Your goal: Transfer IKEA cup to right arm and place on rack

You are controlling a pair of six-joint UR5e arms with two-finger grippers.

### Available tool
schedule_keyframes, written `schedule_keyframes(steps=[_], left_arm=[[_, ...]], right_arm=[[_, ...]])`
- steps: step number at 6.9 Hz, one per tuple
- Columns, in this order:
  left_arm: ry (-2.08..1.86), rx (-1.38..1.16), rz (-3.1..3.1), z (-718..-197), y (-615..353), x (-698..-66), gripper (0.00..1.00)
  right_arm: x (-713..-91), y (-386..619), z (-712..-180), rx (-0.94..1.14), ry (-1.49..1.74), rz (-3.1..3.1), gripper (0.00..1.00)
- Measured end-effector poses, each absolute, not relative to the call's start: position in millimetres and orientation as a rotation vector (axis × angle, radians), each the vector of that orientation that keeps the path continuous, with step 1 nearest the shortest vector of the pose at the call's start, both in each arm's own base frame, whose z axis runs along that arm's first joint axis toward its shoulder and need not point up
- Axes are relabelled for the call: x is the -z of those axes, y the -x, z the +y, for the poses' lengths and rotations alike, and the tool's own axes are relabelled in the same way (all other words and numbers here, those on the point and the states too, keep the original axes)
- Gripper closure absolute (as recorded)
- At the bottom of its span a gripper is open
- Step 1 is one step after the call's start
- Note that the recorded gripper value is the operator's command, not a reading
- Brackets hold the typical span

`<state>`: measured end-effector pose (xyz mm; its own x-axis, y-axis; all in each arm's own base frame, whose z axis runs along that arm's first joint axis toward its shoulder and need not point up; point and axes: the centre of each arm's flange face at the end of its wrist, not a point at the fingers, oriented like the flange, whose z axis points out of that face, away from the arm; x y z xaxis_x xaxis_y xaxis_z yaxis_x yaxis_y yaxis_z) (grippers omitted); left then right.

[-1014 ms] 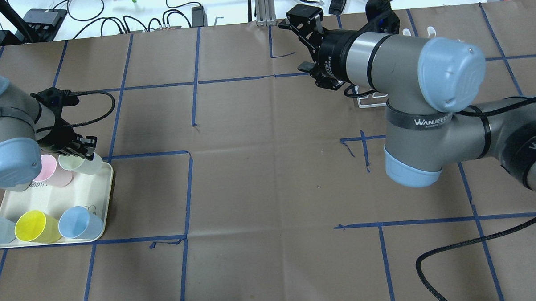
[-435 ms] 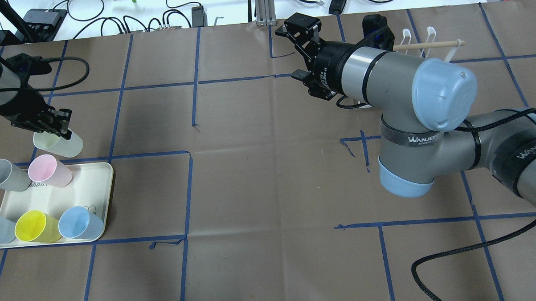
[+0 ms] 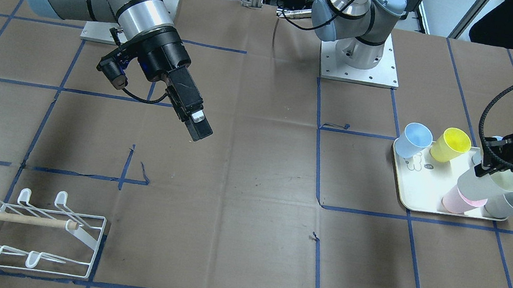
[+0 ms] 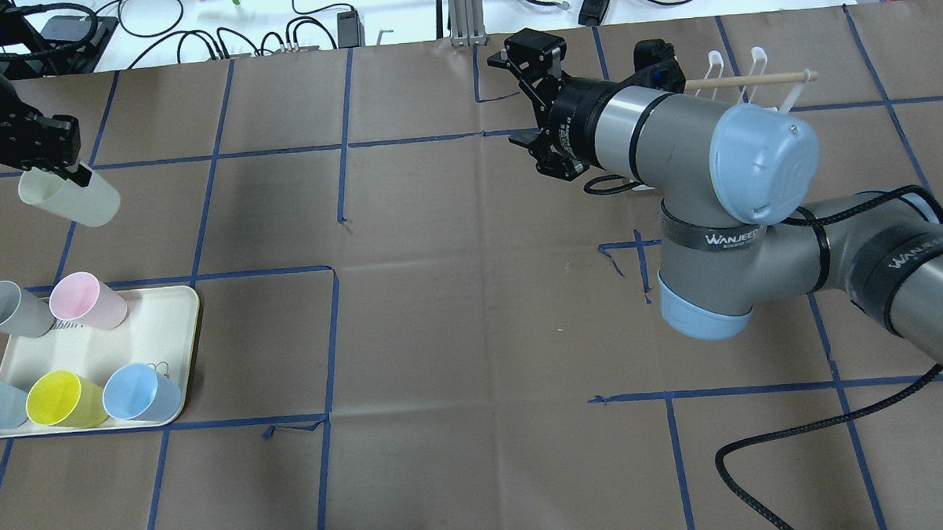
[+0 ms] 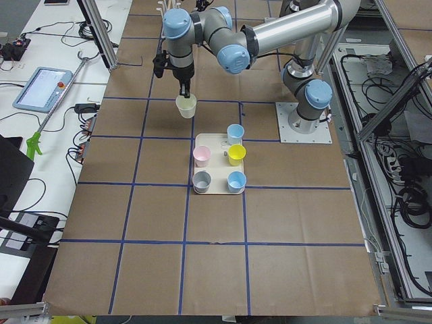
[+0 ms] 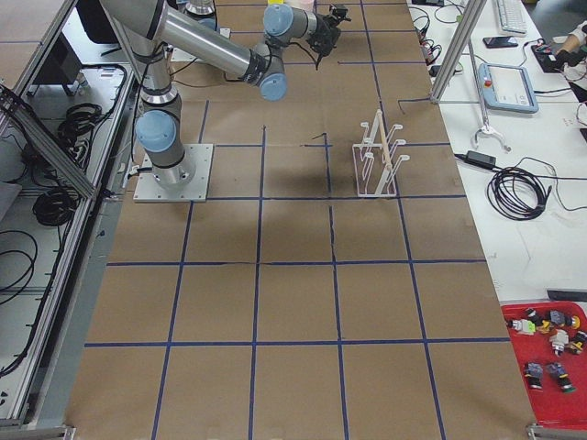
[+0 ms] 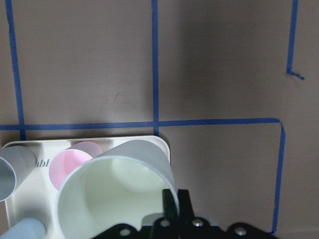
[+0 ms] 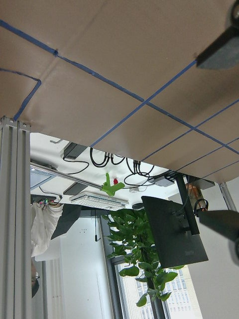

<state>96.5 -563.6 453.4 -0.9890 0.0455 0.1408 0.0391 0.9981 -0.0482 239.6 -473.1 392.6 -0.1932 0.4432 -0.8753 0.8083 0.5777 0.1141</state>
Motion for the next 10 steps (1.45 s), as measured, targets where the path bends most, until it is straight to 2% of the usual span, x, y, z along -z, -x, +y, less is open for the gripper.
schedule_keyframes(steps=[3,6,10], left_arm=[[0.266,-0.433,-2.722,-577,-69,-456,1.0],[0.441,-0.883,-2.33,-574,-35,-428,1.0],[0.65,-1.234,-1.881,-525,11,-365,1.0]], right_arm=[[-390,-242,-478,0.429,-1.061,1.802,0.0],[-397,-243,-481,0.438,-1.05,1.791,0.0],[-399,-246,-480,0.432,-1.015,1.765,0.0]])
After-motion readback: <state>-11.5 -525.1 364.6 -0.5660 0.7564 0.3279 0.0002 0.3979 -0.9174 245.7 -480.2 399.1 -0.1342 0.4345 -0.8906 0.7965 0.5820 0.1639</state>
